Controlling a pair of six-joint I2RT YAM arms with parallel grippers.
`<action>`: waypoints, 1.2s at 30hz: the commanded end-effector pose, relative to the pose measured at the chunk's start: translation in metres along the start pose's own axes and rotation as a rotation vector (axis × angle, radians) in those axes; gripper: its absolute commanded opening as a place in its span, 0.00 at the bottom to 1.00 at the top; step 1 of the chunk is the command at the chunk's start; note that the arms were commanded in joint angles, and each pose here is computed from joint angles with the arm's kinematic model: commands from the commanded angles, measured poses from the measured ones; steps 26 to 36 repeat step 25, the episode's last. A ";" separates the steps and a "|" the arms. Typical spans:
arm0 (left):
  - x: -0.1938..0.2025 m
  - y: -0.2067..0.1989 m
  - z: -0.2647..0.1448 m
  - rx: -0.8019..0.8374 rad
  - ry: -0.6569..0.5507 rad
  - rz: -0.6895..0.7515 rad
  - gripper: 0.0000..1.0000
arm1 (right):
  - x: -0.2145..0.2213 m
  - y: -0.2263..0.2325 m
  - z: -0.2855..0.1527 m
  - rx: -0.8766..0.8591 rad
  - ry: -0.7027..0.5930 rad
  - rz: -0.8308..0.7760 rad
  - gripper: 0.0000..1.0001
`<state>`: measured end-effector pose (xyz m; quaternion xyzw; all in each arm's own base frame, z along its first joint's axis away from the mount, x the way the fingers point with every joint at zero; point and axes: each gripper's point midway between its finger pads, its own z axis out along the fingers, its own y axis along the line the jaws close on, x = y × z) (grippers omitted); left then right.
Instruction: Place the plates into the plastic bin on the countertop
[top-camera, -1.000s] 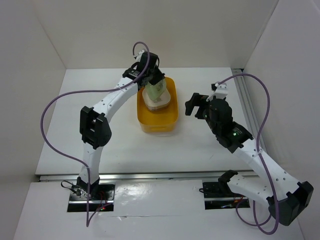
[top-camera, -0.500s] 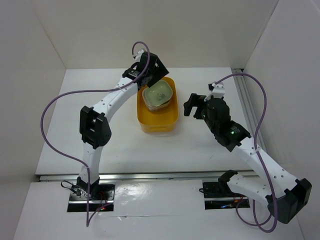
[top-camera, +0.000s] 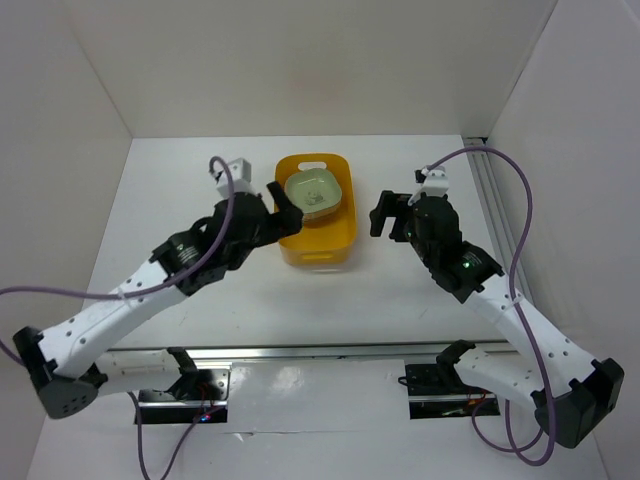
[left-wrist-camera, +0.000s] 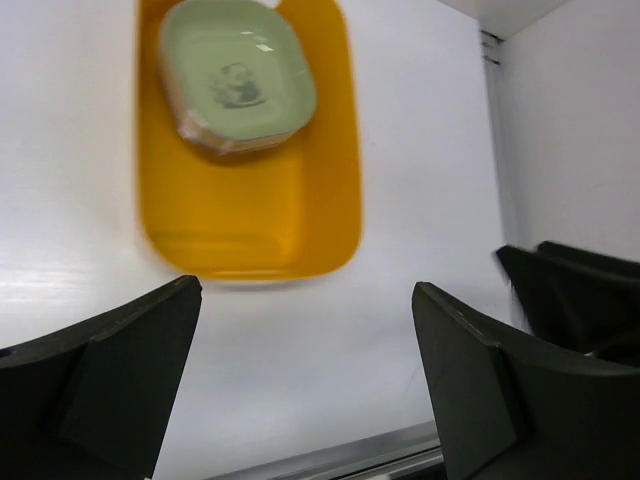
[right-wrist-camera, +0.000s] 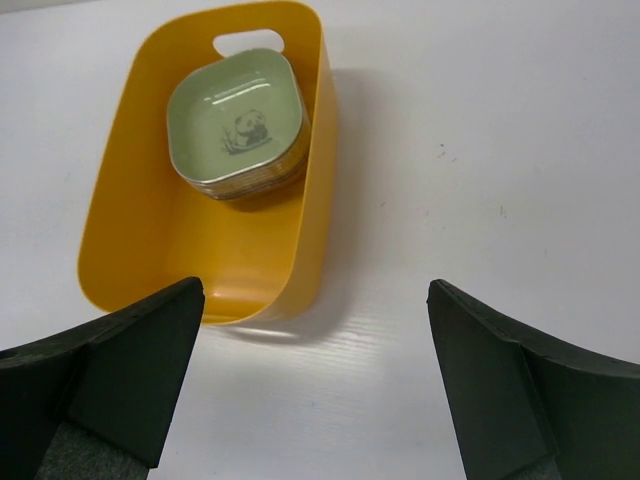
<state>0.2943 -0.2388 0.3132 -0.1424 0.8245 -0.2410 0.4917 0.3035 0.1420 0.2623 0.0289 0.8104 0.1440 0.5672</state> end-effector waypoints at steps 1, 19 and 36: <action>0.021 0.061 -0.008 -0.141 -0.013 0.068 1.00 | -0.018 -0.004 -0.014 0.031 -0.016 -0.032 1.00; 0.051 0.172 -0.130 -0.173 0.067 0.028 1.00 | 0.015 -0.005 -0.049 -0.010 0.070 -0.045 1.00; 0.045 0.169 -0.136 -0.115 0.041 0.024 1.00 | 0.024 -0.007 -0.039 0.016 0.103 -0.062 1.00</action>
